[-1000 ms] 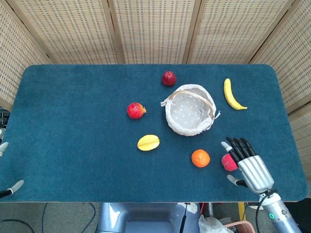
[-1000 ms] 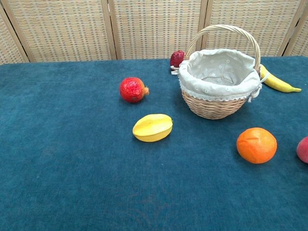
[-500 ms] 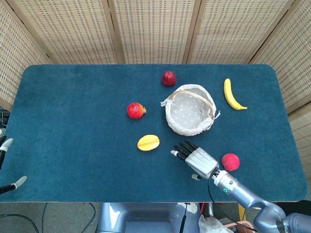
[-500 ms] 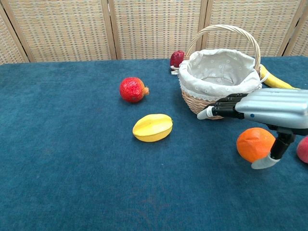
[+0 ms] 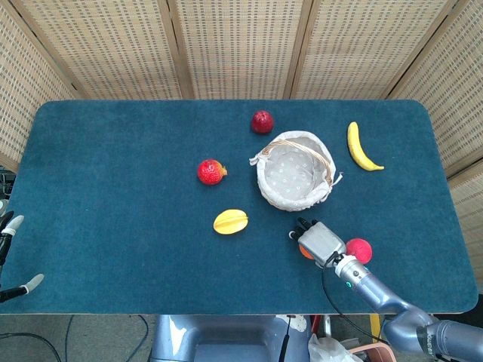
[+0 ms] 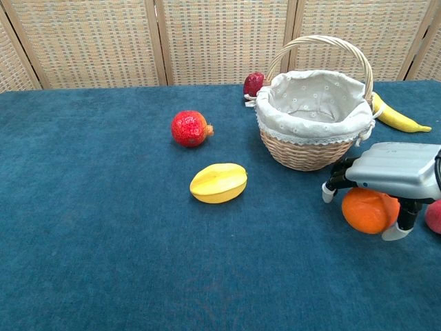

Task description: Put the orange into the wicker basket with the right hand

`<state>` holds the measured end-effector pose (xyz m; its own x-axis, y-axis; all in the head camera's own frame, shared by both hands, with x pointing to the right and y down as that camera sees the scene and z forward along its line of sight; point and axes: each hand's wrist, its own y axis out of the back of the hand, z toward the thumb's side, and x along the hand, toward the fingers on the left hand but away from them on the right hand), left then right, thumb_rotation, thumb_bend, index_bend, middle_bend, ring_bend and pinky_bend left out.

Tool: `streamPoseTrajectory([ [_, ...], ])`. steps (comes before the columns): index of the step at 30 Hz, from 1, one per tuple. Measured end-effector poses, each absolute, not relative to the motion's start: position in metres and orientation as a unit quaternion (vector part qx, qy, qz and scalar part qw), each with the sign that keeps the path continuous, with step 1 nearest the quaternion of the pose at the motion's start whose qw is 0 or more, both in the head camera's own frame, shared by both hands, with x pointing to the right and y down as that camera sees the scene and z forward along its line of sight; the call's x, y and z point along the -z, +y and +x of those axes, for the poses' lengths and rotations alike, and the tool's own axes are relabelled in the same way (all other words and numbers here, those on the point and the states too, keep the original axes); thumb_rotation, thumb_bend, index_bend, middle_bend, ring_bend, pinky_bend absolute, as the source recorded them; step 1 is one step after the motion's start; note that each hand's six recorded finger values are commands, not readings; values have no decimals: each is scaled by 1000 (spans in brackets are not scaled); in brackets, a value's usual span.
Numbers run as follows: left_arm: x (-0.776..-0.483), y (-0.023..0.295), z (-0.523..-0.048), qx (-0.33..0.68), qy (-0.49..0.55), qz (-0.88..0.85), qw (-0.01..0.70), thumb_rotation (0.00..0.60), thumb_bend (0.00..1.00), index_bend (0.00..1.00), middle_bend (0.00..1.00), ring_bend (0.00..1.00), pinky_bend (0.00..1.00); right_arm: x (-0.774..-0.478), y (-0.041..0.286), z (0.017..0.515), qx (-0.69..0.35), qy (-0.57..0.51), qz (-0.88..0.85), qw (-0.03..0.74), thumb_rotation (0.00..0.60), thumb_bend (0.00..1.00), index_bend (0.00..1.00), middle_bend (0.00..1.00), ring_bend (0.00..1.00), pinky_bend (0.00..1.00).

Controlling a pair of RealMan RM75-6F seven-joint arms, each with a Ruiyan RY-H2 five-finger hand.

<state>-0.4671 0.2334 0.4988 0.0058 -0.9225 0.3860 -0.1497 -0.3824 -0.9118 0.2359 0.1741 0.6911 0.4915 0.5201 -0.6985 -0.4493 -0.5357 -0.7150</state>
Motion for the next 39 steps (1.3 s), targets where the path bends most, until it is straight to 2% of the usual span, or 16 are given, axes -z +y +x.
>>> streamPoseTrajectory([
  [3,-500,234,-466,557,432,-619,348,600,0,0,0,0,0,-687,174,234,-494,-42,-725,478,600,271,409,432,324,540],
  [7,-501,234,-466,558,431,-618,348,600,0,0,0,0,0,-671,170,228,-464,-76,-743,476,600,296,410,441,329,542],
  [10,-502,233,-466,559,431,-618,346,600,0,0,0,0,0,-647,160,222,-430,-115,-753,485,600,301,421,441,329,542],
  [17,-504,233,-464,560,426,-619,349,600,0,0,0,0,0,-587,99,199,-369,-213,-735,527,600,302,432,441,329,542],
  [24,-505,232,-465,562,428,-617,347,600,0,0,0,0,0,-586,56,180,-397,-248,-722,510,600,302,432,432,323,529],
  [26,-505,231,-466,562,428,-617,346,600,0,0,0,0,0,-592,46,176,-414,-255,-715,502,600,249,431,378,269,465],
  [27,-505,231,-466,562,429,-617,346,600,0,0,0,0,0,-596,42,174,-422,-256,-712,500,600,171,414,317,197,391],
  [28,-505,231,-466,562,429,-617,345,600,0,0,0,0,0,-599,39,172,-429,-256,-708,499,600,81,361,225,111,288],
  [29,-506,231,-467,563,429,-617,344,600,0,0,0,0,0,-604,36,171,-440,-254,-703,498,600,39,305,156,64,214],
  [31,-506,230,-468,563,430,-617,343,600,0,0,0,0,0,-611,32,170,-456,-250,-695,496,600,0,119,13,0,36],
  [34,-505,230,-469,563,431,-617,341,600,0,0,0,0,0,-619,28,169,-480,-245,-681,496,600,0,26,0,0,0],
  [39,-505,230,-469,562,431,-619,339,600,0,0,0,0,0,-612,30,167,-482,-250,-673,502,600,0,12,0,0,0],
])
